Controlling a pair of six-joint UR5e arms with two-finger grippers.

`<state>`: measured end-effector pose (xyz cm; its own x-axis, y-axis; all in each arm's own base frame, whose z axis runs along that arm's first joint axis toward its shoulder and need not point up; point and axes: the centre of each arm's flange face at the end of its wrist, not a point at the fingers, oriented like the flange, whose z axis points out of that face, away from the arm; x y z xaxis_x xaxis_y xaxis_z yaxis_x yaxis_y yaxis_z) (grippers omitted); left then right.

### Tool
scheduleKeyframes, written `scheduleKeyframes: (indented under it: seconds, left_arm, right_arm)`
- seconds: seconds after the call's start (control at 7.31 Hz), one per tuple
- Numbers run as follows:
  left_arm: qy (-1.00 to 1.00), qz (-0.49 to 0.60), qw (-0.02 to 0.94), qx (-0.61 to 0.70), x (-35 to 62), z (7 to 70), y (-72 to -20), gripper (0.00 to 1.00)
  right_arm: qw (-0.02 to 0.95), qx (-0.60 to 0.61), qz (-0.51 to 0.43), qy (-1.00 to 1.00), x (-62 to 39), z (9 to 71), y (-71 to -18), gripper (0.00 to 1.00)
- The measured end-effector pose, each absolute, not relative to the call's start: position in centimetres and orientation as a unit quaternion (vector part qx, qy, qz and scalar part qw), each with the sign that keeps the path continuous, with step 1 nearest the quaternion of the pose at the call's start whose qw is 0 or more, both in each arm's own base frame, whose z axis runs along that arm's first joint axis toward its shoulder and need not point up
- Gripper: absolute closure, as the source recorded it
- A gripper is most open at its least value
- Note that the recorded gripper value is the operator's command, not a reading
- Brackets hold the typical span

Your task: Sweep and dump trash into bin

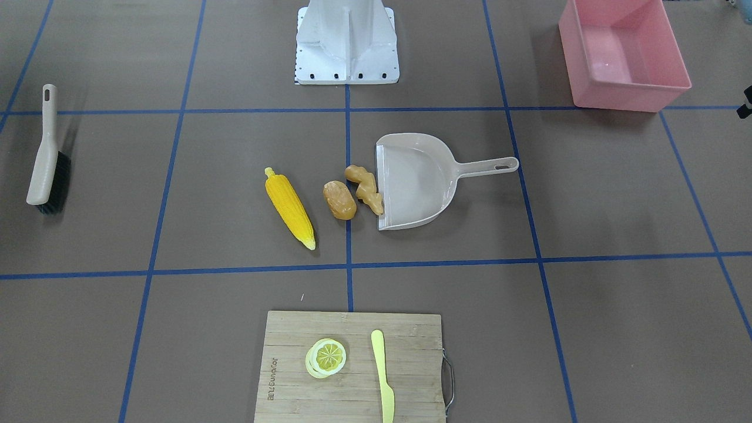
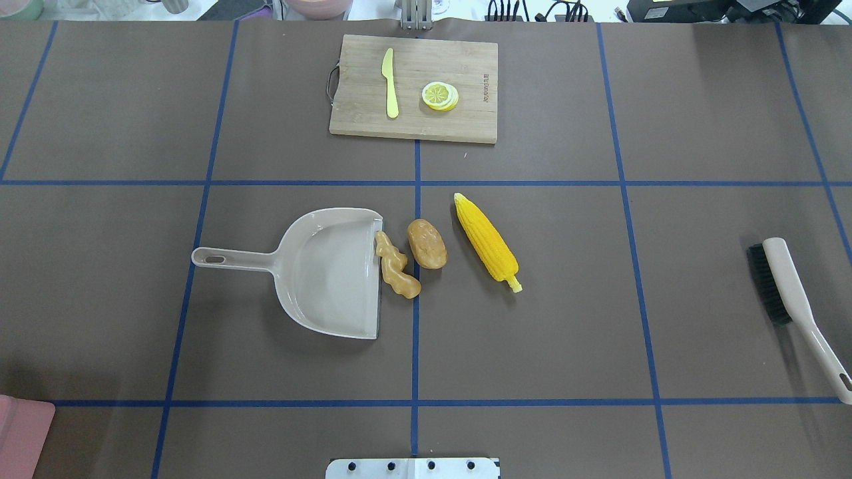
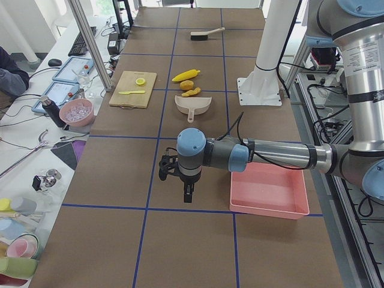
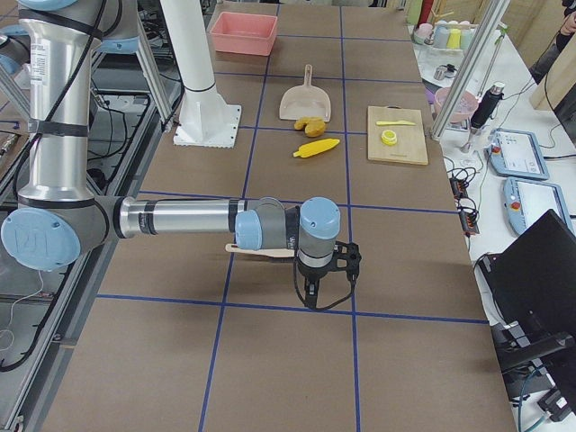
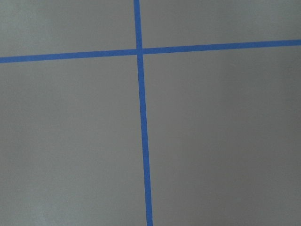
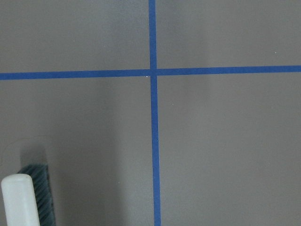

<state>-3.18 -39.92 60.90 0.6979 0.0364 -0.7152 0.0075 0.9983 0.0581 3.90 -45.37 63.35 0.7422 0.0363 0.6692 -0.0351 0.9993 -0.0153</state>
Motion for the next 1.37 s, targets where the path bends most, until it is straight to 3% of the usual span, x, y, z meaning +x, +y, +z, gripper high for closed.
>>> scheduleKeyframes:
  seconds: [1.37]
  left_arm:
    - [0.404,-0.015,0.915,-0.005,-3.1,63.1,-39.6,0.02]
  right_arm:
    - [0.933,0.001,0.015,-0.359,3.8,63.2,-45.5,0.0]
